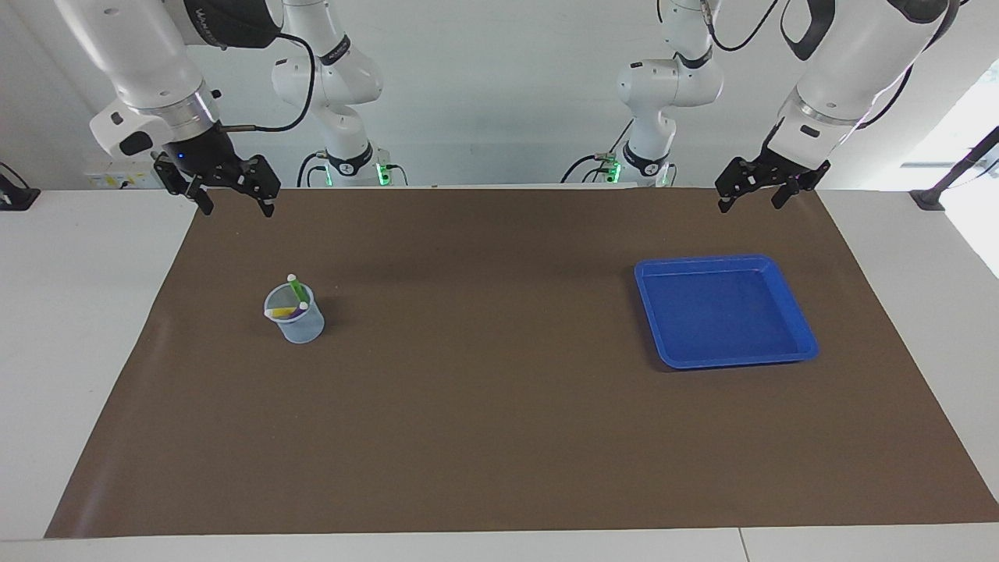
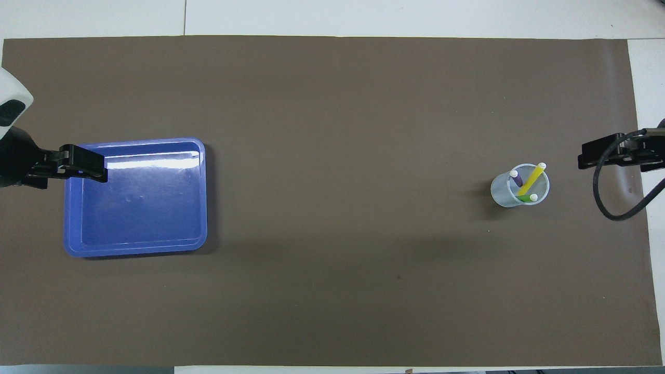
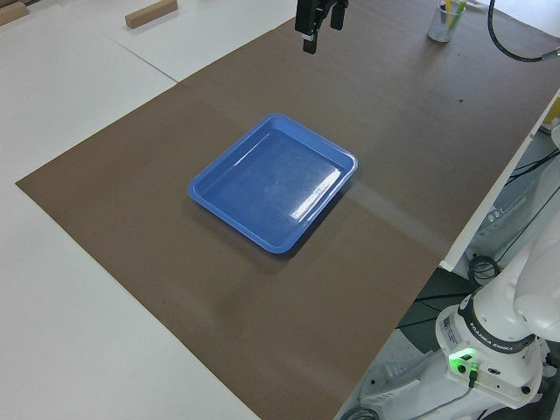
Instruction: Right arm passes pens to left for tray arrangement
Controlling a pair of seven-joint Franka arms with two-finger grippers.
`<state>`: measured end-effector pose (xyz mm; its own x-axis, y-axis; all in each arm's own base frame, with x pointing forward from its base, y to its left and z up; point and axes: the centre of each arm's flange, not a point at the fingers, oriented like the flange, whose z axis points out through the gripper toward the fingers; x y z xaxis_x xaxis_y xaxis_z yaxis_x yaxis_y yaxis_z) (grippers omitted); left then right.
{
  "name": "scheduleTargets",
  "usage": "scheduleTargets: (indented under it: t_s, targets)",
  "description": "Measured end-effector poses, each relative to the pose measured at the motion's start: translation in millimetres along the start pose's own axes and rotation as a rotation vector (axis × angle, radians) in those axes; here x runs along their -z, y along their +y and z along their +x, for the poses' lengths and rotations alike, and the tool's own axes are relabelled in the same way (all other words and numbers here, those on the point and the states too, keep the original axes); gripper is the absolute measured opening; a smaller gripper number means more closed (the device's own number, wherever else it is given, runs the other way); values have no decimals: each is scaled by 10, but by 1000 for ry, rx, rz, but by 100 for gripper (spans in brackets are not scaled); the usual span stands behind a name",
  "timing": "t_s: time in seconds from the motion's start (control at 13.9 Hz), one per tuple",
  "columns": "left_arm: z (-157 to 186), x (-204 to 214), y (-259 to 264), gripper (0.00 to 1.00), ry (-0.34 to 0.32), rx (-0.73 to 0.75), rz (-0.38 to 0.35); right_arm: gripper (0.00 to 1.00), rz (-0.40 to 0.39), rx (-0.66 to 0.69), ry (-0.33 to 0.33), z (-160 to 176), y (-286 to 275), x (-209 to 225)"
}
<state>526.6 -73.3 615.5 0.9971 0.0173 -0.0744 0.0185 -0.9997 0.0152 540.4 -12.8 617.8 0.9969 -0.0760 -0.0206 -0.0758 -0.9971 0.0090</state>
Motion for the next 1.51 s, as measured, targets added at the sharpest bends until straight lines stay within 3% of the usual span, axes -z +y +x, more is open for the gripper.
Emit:
scheduleTargets:
  t_s: [0.5,0.86,1.15,1.51]
  targets:
    - [-1,-1,0,100,-1,0,0,100,9,-16,69,-99,103,-793]
    - [-47,-106,-16,100,-18,3,4,100,10,-20,82,-124,116,-1344]
    - [-109,-557,-58,100,59,11,-4,95,8,-19,61,-171,110,-1748]
    - [-137,-1393,-250,100,52,46,-3,88,8,-3,75,-251,35,-2112]
